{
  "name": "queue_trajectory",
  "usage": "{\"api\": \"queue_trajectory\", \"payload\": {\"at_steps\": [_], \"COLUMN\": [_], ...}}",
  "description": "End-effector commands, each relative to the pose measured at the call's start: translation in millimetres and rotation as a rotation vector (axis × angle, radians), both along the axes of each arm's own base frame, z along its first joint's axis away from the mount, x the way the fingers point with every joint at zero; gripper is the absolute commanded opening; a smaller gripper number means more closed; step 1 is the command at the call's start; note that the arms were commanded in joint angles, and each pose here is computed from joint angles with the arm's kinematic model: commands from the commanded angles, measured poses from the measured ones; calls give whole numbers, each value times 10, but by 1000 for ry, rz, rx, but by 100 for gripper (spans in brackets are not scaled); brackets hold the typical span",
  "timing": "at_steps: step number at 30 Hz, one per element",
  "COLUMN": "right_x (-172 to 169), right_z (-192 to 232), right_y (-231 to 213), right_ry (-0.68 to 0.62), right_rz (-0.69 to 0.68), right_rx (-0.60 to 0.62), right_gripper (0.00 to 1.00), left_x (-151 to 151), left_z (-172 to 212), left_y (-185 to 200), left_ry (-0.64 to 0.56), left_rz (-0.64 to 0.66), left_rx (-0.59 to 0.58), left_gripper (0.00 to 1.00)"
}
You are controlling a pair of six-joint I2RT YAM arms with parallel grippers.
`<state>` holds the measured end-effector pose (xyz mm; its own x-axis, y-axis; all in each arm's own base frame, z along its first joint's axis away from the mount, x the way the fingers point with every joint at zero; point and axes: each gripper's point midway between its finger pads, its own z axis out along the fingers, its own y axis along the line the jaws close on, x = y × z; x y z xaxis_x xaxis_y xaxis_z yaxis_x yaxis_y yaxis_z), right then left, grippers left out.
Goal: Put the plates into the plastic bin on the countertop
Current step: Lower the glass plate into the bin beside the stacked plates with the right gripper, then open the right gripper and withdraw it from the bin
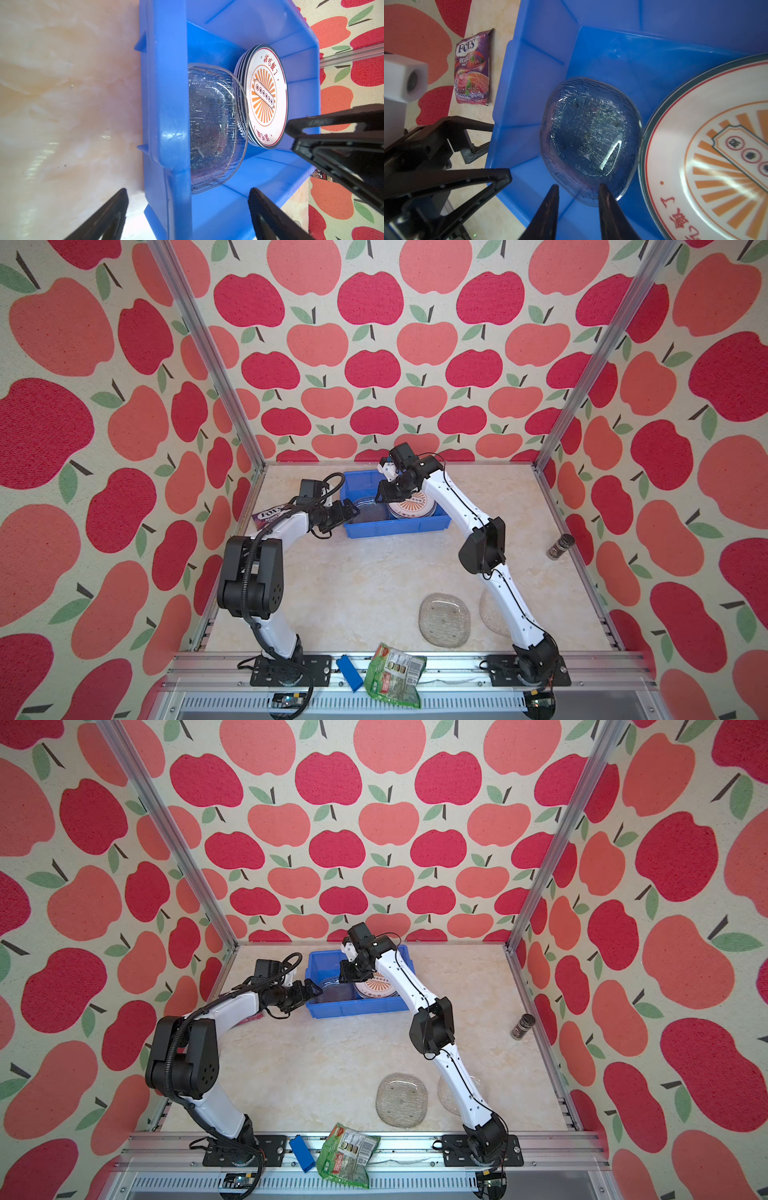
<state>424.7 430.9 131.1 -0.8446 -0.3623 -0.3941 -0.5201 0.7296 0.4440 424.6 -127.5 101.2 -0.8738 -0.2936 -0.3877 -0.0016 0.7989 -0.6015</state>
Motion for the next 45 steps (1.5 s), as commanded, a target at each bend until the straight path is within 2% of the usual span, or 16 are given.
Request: {"api": "queue_trajectory", "payload": {"at_steps": [1,9,14,17,19,26,29,31,35,39,45], "right_x": [-77,-20,76,73,70,70,79,117,196,88,27], "right_z": [-214,-649,-806,-836,-731,140,292,333,341,280,217], "right_y": [15,-151,-288,-297,-215,295,300,231,-95,-343,-405], "right_ry": [51,96,84,98,96,50,46,22,-37,-47,-46], "right_rz": [42,15,-27,-31,-17,49,39,19,-52,-35,-24], "right_rx": [-12,-106,-172,-171,-120,224,253,229,86,-41,-52], "right_gripper": [35,34,34,34,34,35,35,35,34,34,34], "left_x": [53,28,16,12,10,19,14,13,2,5,82], "left_z": [164,144,144,149,148,152,168,181,213,262,294], "left_y": [3,19,43,62,67,75,79,101,139,136,102], "left_ry": [-43,-38,-38,-38,-39,-47,-50,-54,-58,-71,-94], "left_rz": [-9,-6,-3,-1,-2,1,4,9,17,13,5], "left_rx": [23,28,39,41,40,41,40,43,46,44,53], "left_gripper": [93,94,94,94,94,95,95,95,95,96,99]}}
